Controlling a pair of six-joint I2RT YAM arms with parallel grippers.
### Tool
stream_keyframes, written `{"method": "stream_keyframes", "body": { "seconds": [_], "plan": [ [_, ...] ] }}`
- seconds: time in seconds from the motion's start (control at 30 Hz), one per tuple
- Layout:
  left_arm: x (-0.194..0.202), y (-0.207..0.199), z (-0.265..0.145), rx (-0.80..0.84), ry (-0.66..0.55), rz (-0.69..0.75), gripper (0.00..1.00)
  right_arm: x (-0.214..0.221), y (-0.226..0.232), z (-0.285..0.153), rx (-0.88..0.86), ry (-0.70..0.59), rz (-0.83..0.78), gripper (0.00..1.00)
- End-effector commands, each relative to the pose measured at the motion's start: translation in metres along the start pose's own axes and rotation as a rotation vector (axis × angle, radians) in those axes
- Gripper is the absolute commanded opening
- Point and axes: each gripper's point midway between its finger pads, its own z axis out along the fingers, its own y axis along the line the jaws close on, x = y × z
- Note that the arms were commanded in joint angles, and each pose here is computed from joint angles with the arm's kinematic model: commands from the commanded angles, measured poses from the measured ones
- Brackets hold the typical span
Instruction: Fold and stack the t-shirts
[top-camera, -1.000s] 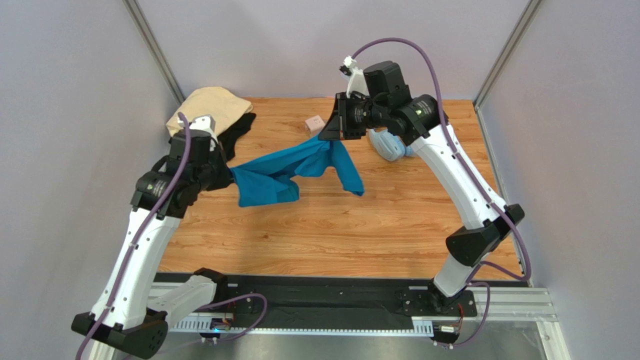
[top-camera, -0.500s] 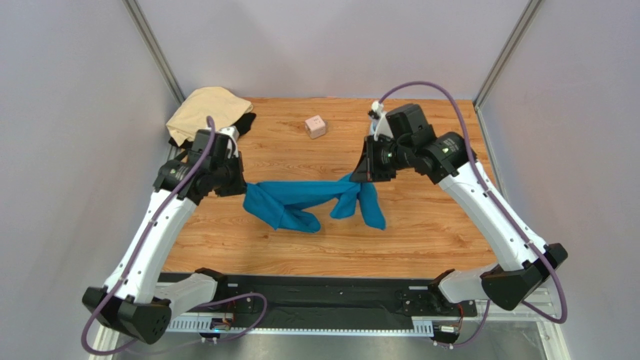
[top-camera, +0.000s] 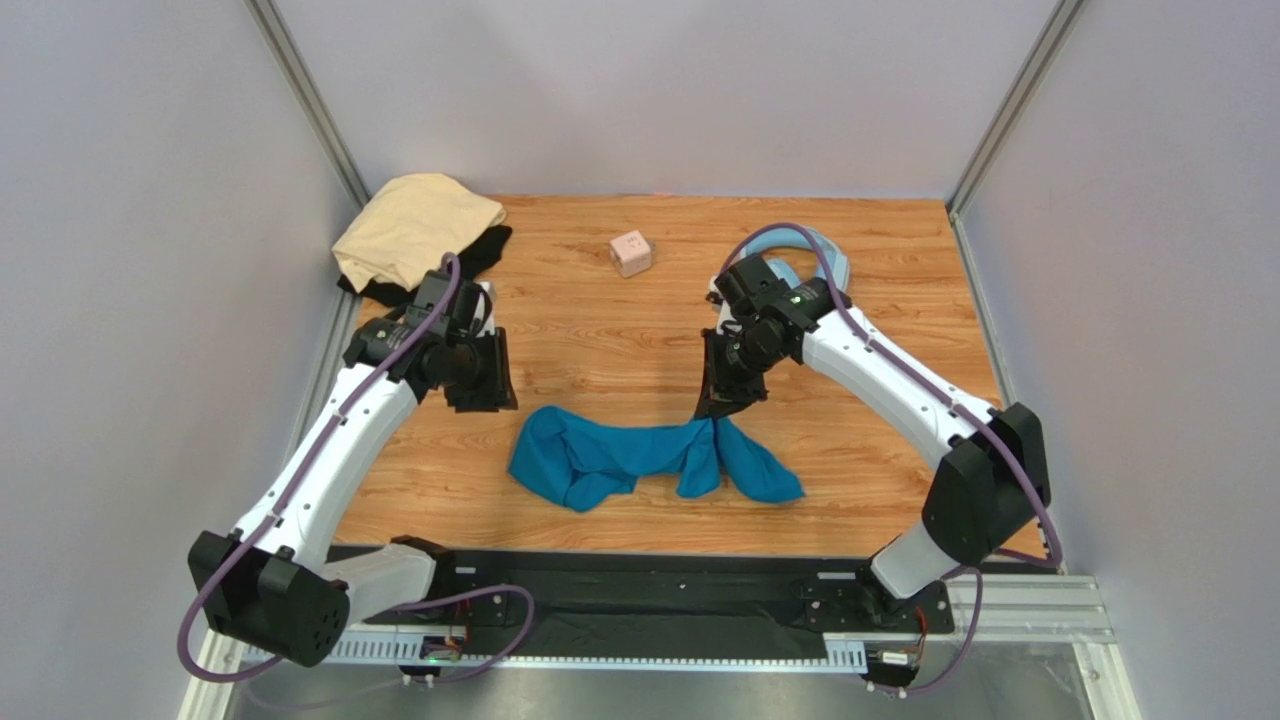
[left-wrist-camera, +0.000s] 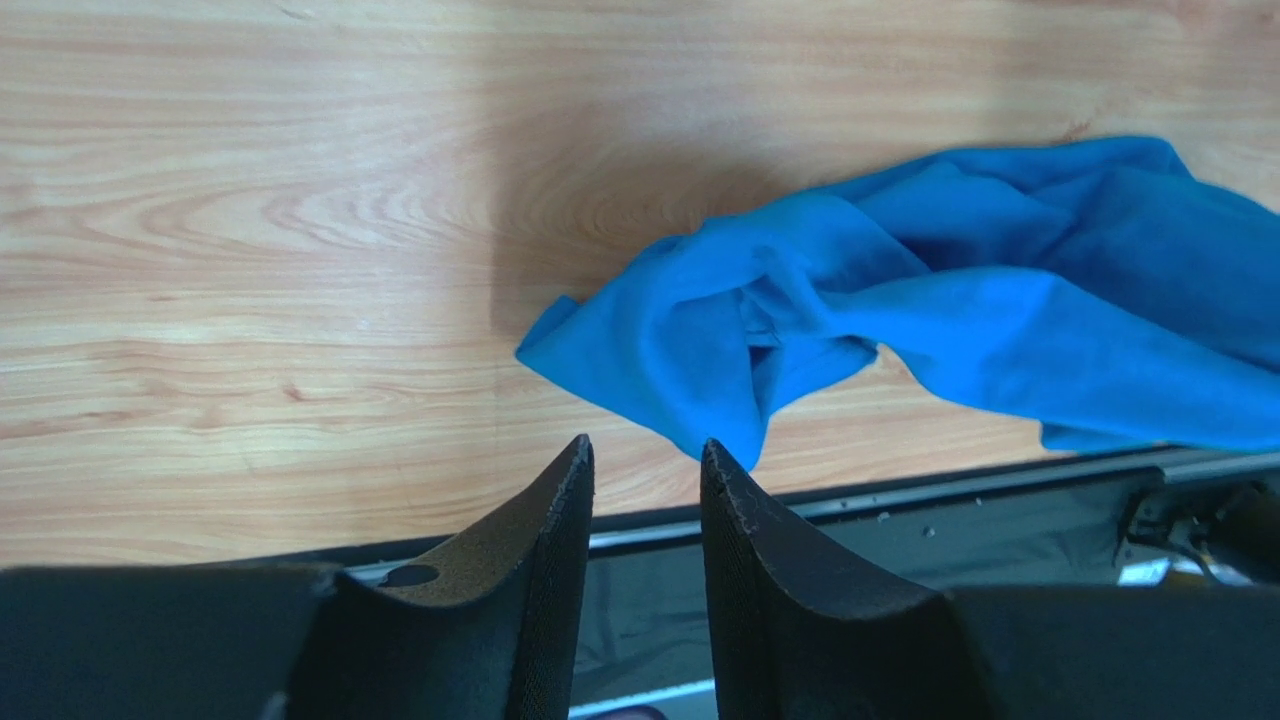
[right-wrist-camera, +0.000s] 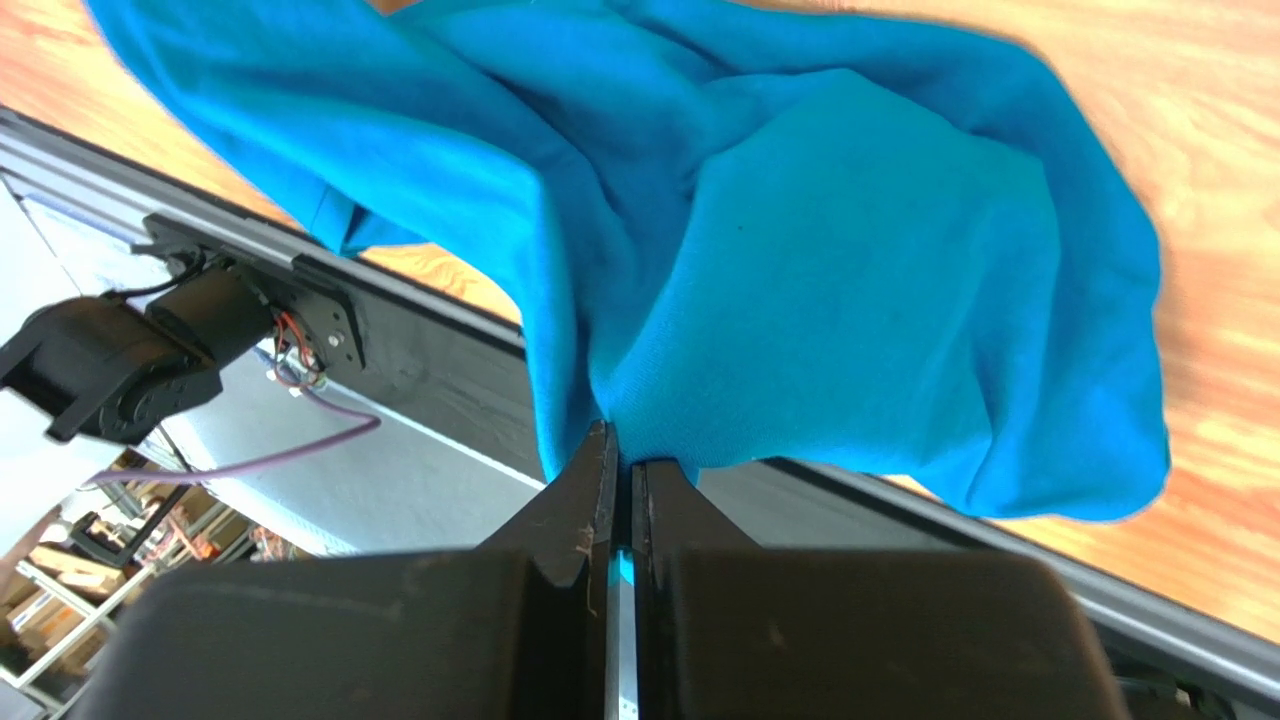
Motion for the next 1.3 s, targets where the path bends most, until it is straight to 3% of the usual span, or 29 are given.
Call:
{"method": "stream_keyframes", "body": {
  "seconds": [0.0,0.37,0.77,1.0,1.07,1.1,1.13,1.27],
  "plan": [
    [0.012,-0.018,0.006,0.123,0.03,-0.018,0.4,-0.02,0.012,0.012,-0.045,-0.026,-0.02,0.0],
    [0.053,-0.016,0.044,0.177,0.154,-0.04,0.42,-0.052,0.018,0.031,-0.025,0.02,-0.087,0.0],
    [0.086,-0.015,0.093,0.211,0.284,-0.043,0.43,-0.064,0.0,0.038,-0.007,0.041,-0.049,0.0],
    [0.103,-0.022,0.124,0.208,0.428,-0.037,0.42,-0.065,-0.008,0.039,0.006,0.036,-0.041,0.0],
    [0.103,-0.026,0.129,0.206,0.444,-0.019,0.37,-0.065,-0.009,0.039,0.006,0.031,-0.039,0.0],
    [0.108,-0.028,0.133,0.199,0.468,-0.005,0.29,-0.066,-0.01,0.039,0.007,0.026,-0.039,0.0],
    [0.105,-0.03,0.135,0.203,0.465,0.008,0.04,-0.067,-0.011,0.04,0.009,0.025,-0.038,0.0],
    [0.095,-0.036,0.131,0.198,0.451,0.015,0.0,-0.073,-0.013,0.033,0.011,0.002,-0.031,0.0]
  ]
}}
